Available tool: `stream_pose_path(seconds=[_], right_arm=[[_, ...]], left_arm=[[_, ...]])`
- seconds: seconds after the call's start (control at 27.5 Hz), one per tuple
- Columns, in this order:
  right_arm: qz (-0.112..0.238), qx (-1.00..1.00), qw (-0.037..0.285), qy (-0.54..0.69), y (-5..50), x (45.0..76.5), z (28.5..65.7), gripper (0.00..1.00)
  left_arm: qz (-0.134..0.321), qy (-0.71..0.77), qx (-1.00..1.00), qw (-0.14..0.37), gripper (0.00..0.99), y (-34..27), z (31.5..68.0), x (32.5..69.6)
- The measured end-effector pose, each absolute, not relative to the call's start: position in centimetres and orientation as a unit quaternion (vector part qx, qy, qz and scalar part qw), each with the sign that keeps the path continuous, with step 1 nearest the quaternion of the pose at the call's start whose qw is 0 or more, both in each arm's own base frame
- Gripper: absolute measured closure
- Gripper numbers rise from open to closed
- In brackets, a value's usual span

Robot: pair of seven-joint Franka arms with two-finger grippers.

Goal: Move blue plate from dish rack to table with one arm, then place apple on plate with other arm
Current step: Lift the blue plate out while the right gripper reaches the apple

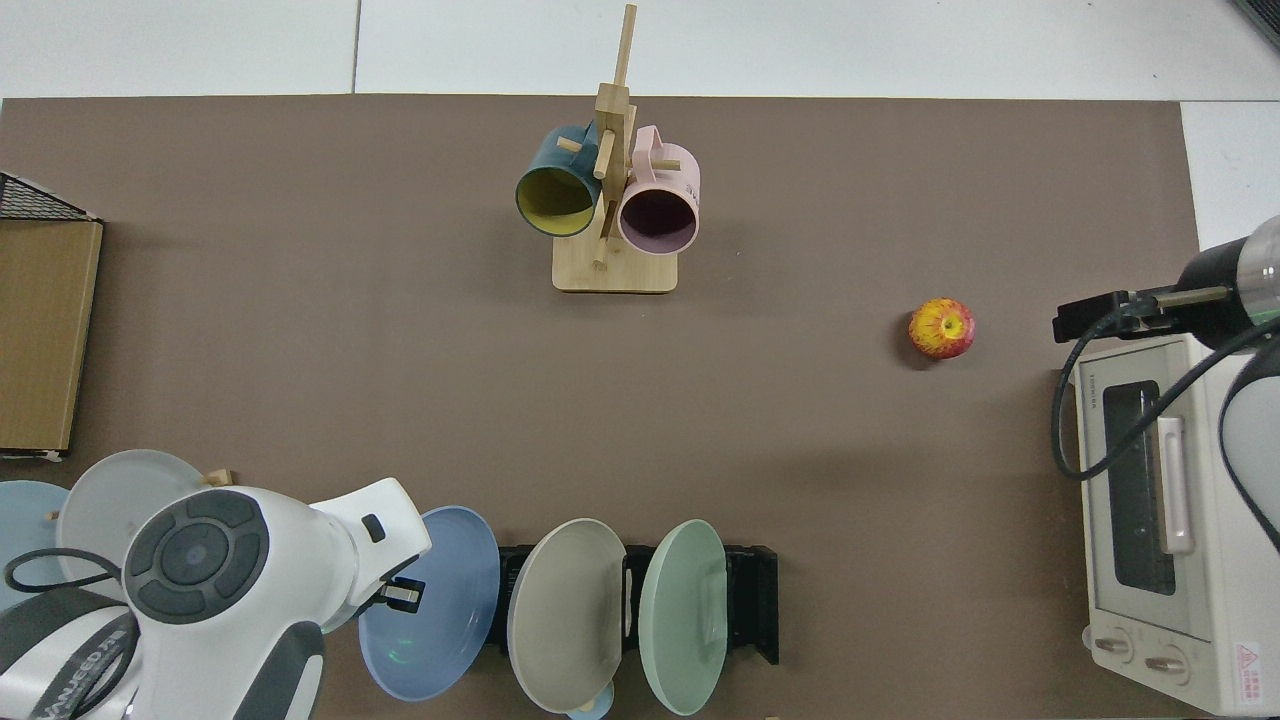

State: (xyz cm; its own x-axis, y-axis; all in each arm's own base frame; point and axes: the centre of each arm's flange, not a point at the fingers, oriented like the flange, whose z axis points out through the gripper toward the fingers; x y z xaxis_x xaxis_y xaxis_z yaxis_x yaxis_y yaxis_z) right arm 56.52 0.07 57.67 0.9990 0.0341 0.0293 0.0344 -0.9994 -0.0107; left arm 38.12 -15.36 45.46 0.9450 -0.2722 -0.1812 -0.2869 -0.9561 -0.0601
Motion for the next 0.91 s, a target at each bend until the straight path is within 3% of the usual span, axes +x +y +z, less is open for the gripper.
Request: stream_pose_path(seconds=[0.4,0.76,0.91], right_arm=[[0.008,-1.000,0.001,-0.016,0.3,59.7,53.6,0.00],[-0.018,-1.000,0.000,-0.005,0.8,63.7,48.5,0.00],[-0.025,-1.000,0.005,-0.011,2.2,64.6,46.4,0.00]], left_arm=[[0.061,0.123,-0.990,0.033,0.903,-12.7,50.1,40.5],[0.051,0.098,-0.994,0.001,0.903,-9.0,51.3,45.6],[0.049,0.077,-0.995,-0.036,0.903,-7.5,50.7,47.0]])
